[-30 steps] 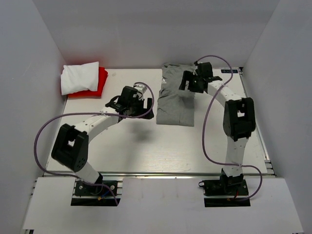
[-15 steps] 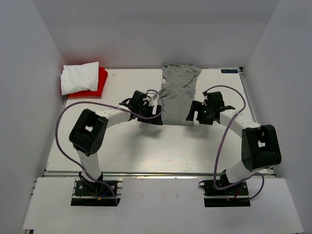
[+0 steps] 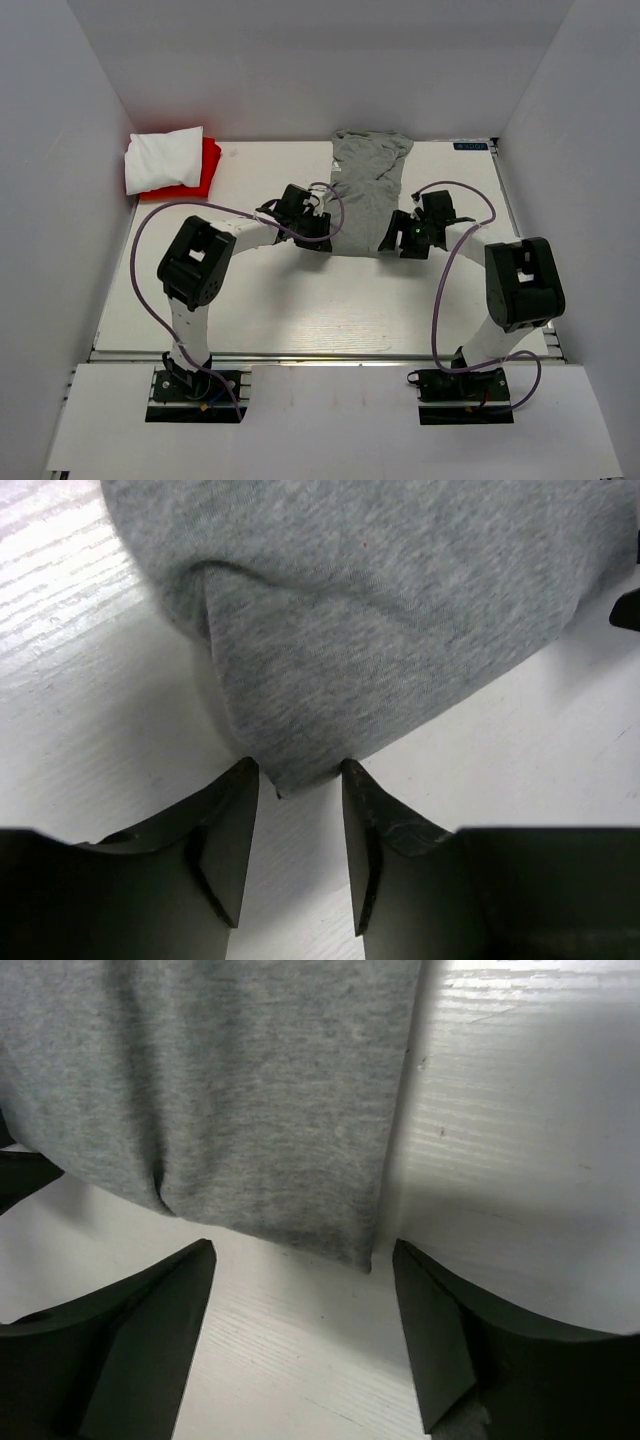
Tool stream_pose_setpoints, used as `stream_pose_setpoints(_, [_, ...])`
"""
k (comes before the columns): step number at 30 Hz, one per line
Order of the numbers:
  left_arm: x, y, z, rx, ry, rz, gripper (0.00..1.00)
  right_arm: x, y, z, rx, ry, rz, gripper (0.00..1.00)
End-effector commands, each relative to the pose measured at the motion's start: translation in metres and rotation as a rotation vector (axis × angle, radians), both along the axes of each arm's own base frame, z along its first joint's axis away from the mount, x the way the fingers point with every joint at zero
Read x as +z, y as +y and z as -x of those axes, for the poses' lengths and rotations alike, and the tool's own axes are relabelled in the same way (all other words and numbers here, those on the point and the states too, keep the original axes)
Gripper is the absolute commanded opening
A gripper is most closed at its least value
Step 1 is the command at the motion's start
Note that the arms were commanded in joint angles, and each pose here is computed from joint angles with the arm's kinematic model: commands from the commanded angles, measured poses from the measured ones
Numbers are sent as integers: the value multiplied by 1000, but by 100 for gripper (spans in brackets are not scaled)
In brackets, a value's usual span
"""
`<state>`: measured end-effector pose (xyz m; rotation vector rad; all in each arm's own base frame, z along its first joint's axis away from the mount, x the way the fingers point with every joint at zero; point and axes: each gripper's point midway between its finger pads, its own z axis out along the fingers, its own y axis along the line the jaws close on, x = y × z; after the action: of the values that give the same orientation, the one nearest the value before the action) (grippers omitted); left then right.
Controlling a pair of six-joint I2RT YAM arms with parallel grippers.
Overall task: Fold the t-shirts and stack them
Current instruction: Grab one side of the 2/3 rectangular tshirt with both arms
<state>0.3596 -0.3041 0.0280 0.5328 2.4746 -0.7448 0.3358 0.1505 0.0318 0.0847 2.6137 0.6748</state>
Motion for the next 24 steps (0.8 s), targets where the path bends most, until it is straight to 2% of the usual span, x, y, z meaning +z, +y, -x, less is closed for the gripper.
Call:
stream_pose_setpoints(1, [-8,1,4,-12,20,-22,48,-9,0,-3,-10,15,-13,76])
stream_pose_setpoints(2, [-12,1,5,-12,28,-26,47,-8,1,-5,-7,1,-21,73])
stream_pose_setpoints(3, [-12,1,5,-12,28,-26,39,-10,2,-5,-8,8,-26,64])
stream_pose_setpoints(5, [-16,-2,7,-21,29,-27,37,-11,3,-6,-6,12,-30,59])
stream_pose_setpoints(6, [-17,-4,4,-21,28,-27,35,-13,2,-6,-11,21,-29,53])
stream_pose_setpoints(7, [-14,-6,1,-21,20,-22,31,-15,2,-4,-7,29,-32,42])
stream_pose_setpoints(10, [-16,-8,-4,-15,15,-27,25,-15,2,-4,-9,25,-28,31])
stream_pose_setpoints(12, [-16,-8,-4,-15,15,-27,2,-14,1,-4,-15,22,-25,14])
stream_pose_setpoints(13, [-11,-8,-5,-15,5,-20,0,-13,0,-3,-13,24,-25,0])
stream_pose_setpoints(17, [-3,7,10,3,-2,-43,0,6,0,4,27,-26,-30,0])
stream_pose_setpoints(19, [18,20,17,43,-31,-53,0,1,-10,19,16,1,7,0])
stream_pose_setpoints(20, [13,29,30,58,-10,-67,0,19,-12,19,18,-62,15,0])
stream_pose_setpoints(21, [17,35,35,64,-16,-73,0,23,-14,25,13,-61,17,0])
stream_pose_setpoints(22, [35,37,39,78,-41,-42,0,22,-16,41,16,-54,16,0])
stream_pose_setpoints(24, [34,37,67,50,14,-4,0,35,-16,58,7,-77,-6,0])
